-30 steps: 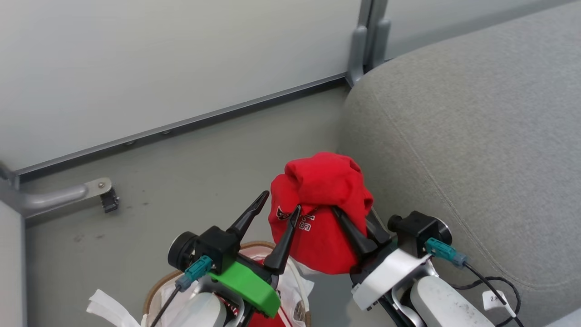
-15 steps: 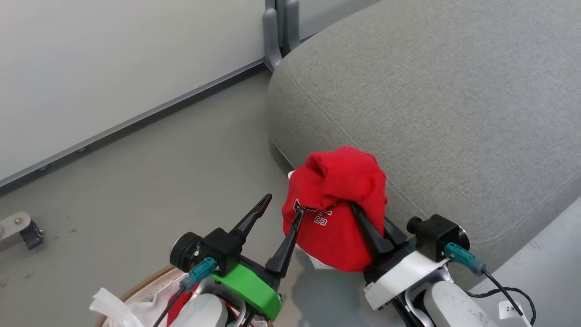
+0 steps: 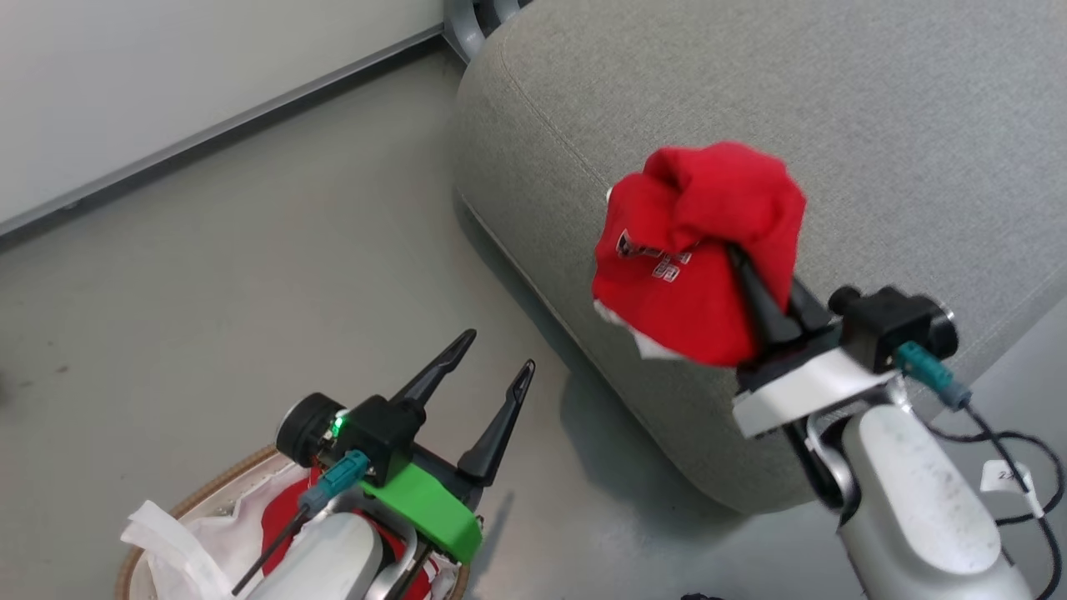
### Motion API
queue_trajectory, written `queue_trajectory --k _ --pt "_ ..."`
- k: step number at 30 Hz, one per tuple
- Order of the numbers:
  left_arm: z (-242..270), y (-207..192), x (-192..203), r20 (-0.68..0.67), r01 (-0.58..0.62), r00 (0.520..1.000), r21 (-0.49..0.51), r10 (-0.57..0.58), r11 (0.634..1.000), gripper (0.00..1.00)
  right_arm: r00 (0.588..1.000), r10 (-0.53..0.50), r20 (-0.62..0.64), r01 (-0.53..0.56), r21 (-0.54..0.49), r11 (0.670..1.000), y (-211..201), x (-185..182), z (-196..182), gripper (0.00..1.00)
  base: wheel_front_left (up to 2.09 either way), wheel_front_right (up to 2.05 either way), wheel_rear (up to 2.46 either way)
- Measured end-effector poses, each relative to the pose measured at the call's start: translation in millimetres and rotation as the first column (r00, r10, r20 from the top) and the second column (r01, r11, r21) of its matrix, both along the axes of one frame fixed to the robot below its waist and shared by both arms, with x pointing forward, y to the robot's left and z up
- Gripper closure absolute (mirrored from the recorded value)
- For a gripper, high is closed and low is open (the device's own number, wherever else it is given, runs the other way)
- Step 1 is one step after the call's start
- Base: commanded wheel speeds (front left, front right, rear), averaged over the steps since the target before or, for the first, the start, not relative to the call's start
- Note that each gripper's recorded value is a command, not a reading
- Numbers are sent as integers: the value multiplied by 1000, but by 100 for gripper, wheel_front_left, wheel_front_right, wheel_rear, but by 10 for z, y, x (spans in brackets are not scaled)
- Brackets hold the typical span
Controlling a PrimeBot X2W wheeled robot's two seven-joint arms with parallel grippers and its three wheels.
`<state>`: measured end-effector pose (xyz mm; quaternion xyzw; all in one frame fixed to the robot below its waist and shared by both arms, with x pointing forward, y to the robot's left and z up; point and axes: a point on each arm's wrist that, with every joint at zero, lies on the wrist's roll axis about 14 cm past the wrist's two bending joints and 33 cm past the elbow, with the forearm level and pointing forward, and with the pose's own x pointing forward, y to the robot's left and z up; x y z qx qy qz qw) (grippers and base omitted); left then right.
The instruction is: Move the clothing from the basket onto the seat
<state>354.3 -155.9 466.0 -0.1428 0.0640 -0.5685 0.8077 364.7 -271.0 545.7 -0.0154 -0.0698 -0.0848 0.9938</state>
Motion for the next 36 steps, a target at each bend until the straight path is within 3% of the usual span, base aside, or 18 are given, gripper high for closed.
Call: queue_trajectory --k 7,18,25,36 --pt "-241 85 253 -5 7 1000 13 -7 1000 0 997 -83 -4 82 -153 985 -558 415 186 100 0 0 0" --pt "-695 200 547 -61 5 998 26 -3 1000 0 982 -182 -50 164 -243 956 -1161 1150 114 100 0 0 0" --pt "-972 329 721 -104 -29 994 35 32 999 0 965 -236 -112 181 -364 914 -1518 1521 -13 100 0 0 0" --pt "-1462 627 822 -190 -91 976 98 109 991 0 922 -344 -178 275 -323 906 -1808 1797 -570 100 0 0 0"
